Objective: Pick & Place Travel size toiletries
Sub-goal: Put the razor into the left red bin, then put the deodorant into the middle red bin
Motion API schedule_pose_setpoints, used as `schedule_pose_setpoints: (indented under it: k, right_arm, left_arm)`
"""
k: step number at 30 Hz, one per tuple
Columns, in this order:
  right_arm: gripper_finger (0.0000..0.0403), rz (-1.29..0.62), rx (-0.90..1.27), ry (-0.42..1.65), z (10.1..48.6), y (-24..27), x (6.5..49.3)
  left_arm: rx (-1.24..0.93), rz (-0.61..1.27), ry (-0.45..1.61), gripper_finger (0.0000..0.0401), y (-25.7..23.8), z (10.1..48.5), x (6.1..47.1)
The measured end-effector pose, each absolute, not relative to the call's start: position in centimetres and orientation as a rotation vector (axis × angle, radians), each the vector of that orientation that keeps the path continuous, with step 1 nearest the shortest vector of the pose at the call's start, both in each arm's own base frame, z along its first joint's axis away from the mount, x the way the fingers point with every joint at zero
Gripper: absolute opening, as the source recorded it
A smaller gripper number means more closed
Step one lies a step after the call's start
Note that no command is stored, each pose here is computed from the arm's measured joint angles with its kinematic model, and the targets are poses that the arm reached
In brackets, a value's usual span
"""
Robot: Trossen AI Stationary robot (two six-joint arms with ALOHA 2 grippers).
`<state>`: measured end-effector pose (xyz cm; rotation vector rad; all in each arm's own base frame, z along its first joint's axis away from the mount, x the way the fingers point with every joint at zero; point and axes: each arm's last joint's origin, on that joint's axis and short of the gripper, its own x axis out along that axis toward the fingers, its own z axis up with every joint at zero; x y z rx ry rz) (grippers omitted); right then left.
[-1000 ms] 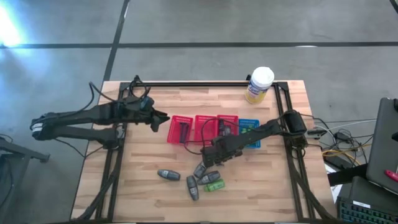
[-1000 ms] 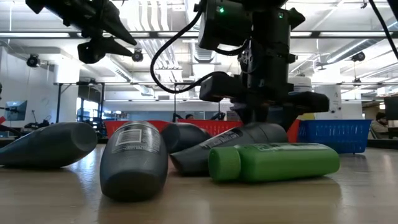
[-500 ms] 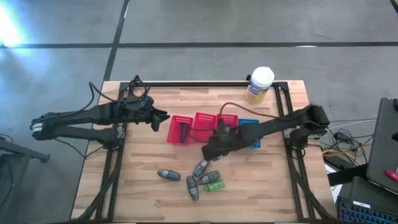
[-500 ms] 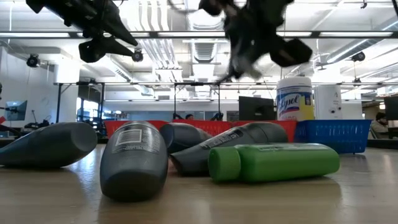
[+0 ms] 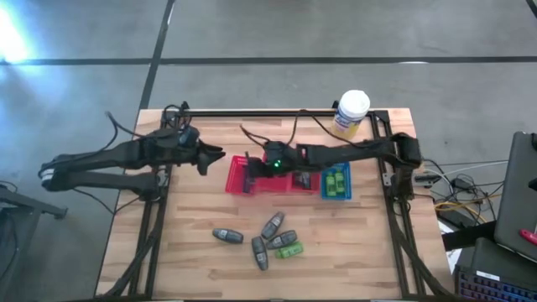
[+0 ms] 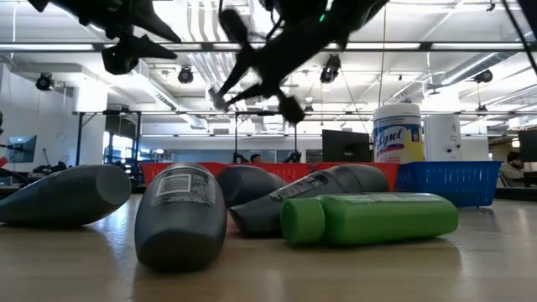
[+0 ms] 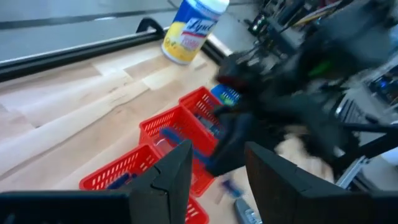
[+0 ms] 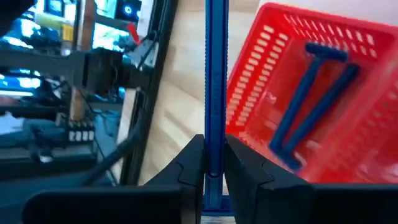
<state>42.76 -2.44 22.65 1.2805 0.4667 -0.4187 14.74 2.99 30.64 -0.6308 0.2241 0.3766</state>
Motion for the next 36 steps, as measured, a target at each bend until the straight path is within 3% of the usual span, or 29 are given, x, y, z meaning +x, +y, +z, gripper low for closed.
schedule_pose_setpoints:
  k: [7,15,28,36]
  right_arm:
    - [0.004,-0.462,1.278,0.49,19.5,-2.9,44.9]
    - [0.01,-0.511,1.227,0.536,18.6,-3.0,46.3]
    - [0.0217,-0.515,1.07,0.511,21.2,-3.2,45.5]
    - [0.026,-0.501,0.899,0.664,24.9,-1.8,42.3]
  left_arm:
    - [-0.658,0.358,0.151,0.0151,2.7,31.5,13.3]
    - [-0.659,0.357,0.148,0.0151,2.7,31.6,13.1]
    - [-0.651,0.366,0.197,0.0151,2.7,31.1,13.0]
    - [-0.633,0.337,0.481,0.0151,1.9,28.9,12.2]
